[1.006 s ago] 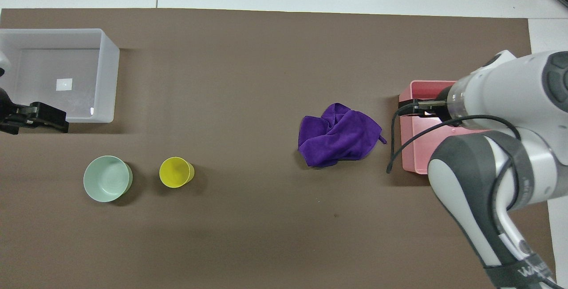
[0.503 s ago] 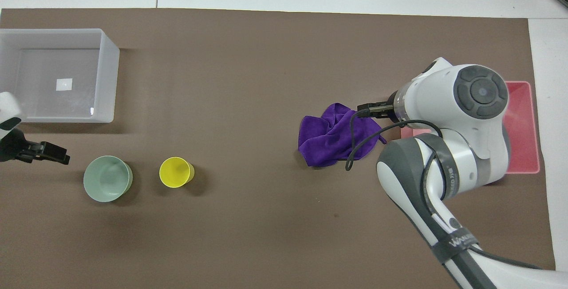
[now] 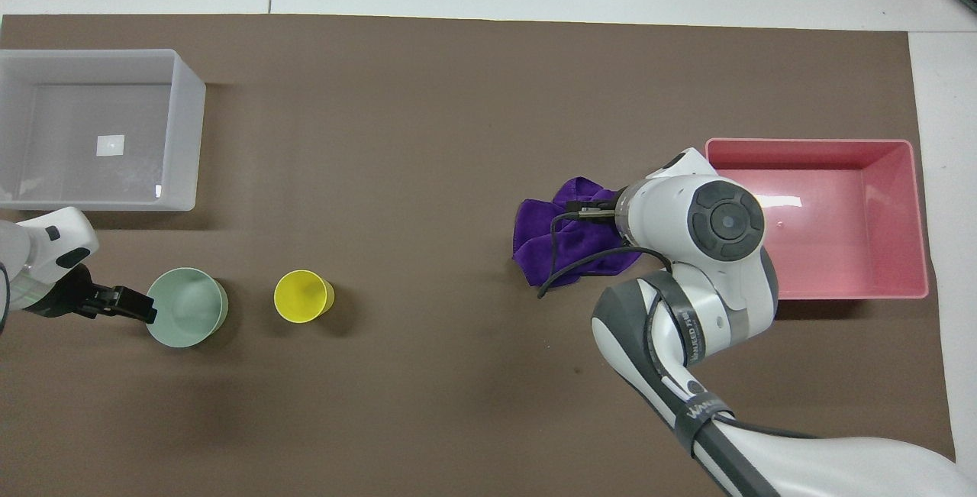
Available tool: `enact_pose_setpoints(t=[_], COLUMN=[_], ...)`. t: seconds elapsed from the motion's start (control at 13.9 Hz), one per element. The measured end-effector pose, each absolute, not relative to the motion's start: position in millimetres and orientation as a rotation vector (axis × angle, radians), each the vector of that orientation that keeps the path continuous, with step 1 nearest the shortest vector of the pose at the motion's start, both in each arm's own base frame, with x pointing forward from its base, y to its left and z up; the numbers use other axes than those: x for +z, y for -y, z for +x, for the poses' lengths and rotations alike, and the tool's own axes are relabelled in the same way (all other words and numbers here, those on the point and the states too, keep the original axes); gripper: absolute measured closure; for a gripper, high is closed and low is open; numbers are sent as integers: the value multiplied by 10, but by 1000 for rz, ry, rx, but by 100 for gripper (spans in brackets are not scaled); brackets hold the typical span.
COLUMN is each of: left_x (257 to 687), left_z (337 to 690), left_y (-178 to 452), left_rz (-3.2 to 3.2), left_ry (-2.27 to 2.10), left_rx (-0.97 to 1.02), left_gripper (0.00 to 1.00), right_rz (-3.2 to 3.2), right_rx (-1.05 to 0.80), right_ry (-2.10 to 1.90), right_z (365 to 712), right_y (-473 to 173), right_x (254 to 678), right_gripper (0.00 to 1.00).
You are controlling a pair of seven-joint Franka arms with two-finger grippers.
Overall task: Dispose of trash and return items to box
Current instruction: 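Grasp the purple cloth with the right gripper while the left gripper reaches the bowl, then drop the cloth in the pink box while the left gripper places the bowl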
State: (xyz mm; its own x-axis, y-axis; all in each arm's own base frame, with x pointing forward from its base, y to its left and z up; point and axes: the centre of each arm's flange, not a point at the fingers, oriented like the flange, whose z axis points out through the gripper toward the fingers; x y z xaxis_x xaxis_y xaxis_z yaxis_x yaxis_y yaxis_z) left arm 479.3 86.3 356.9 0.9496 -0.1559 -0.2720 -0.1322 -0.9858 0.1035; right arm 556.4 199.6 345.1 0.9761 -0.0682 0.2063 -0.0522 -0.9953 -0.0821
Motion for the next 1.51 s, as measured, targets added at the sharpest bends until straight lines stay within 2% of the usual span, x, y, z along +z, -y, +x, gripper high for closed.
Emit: enact_pose_setpoints(t=[0.29,0.36,0.43,0.5,0.72,0.86,1.01,1.08,1.29,1.51], left_x=[3356,3244,3147,3075,3034,3086,3295,3465,4263,4986], left_z=[4719,4700,4699,4705,4730,4765,4870,4941,5240,5651], left_y=[-776,-773,-769,-763,-751,-755,-774,-787,-879,-1010], left_rz=[2996,2982,2968,2954,2935,2935,2928,2922,2930,2984], left_ry=[243,241,236,227,203,201,203,205,210,212], left_rx=[-491,-524,-547,-556,-543,-534,-543,-553,-511,-322], left_gripper=[0,7,22,34,76,97,97,97,97,97], right_rz=[-3007,-3006,-3007,-3006,-3000,-3010,-3034,-3046,-3094,-3107], right_rx=[-356,-348,-342,-344,-368,-356,-320,-301,-270,-297], right_ry=[-122,-120,-115,-114,-128,-135,-148,-157,-205,-331], right_z=[5480,5443,5406,5373,5364,5358,5345,5346,5390,5377], right_y=[-2248,-2300,-2314,-2302,-2235,-2199,-2142,-2110,-1872,-1383], right_x=[3069,2979,2911,2862,2889,3007,3249,3419,4088,4718], right_gripper=[0,0,0,7,48,72,92,96,96,96])
